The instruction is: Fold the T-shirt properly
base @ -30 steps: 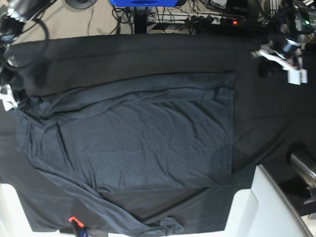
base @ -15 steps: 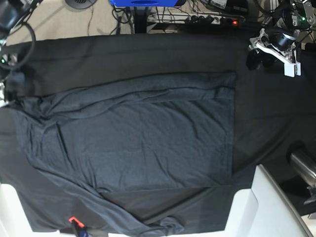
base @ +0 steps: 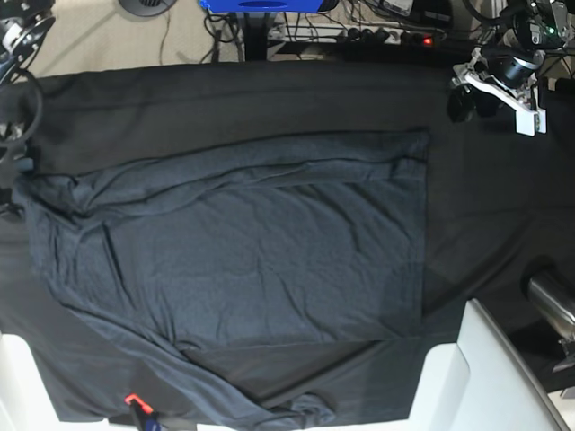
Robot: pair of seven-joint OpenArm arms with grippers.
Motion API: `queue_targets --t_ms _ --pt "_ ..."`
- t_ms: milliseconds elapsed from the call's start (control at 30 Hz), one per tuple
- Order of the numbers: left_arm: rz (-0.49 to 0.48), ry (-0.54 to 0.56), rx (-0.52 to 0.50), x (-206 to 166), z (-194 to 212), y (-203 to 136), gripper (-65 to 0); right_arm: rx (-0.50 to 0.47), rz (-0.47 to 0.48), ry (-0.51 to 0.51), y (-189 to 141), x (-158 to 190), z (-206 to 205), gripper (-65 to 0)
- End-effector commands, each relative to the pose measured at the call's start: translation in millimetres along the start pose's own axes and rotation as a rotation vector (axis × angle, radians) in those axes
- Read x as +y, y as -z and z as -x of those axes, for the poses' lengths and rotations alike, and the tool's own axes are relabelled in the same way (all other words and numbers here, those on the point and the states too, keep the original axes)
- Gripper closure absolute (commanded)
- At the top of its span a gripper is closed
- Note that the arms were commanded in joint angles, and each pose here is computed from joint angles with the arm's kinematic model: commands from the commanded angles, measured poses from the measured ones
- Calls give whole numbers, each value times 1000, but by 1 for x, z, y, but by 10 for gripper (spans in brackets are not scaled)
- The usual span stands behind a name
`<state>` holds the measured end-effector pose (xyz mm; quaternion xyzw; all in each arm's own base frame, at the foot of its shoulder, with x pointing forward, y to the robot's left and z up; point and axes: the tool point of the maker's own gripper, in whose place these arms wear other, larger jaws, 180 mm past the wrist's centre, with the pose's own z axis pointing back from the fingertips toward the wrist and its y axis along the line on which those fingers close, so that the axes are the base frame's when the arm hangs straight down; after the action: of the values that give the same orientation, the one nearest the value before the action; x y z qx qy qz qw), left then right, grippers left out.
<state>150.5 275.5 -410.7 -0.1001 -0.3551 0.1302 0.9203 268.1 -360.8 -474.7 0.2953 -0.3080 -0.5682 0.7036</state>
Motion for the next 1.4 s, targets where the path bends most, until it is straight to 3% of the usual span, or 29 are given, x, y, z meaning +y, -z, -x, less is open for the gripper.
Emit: queue_targets --t_ms 0,400,633,700,900,967,1200,1367 --pt "6 13 -33 1 -10 -4 -362 -24 27 -19 -4 -3 -11 -650" --pt "6 13 -30 1 -10 -4 -362 23 24 41 12 -4 11 -644" --pt "6 13 -30 1 -10 -4 -362 91 36 -28 25 6 29 -617" --pt "5 12 -29 1 -9 -4 -362 81 38 -24 26 5 28 -561" --pt "-3 -5 -10 6 -1 -2 -362 66 41 -20 26 3 26 -264" --pt "-4 -7 -8 7 0 -2 -362 65 41 -19 26 3 27 -206" --pt "13 -44 -18 -4 4 1 -369 105 72 43 31 -14 43 -75" --pt "26 -84 -22 -13 12 4 -369 155 88 82 38 -19 60 -96"
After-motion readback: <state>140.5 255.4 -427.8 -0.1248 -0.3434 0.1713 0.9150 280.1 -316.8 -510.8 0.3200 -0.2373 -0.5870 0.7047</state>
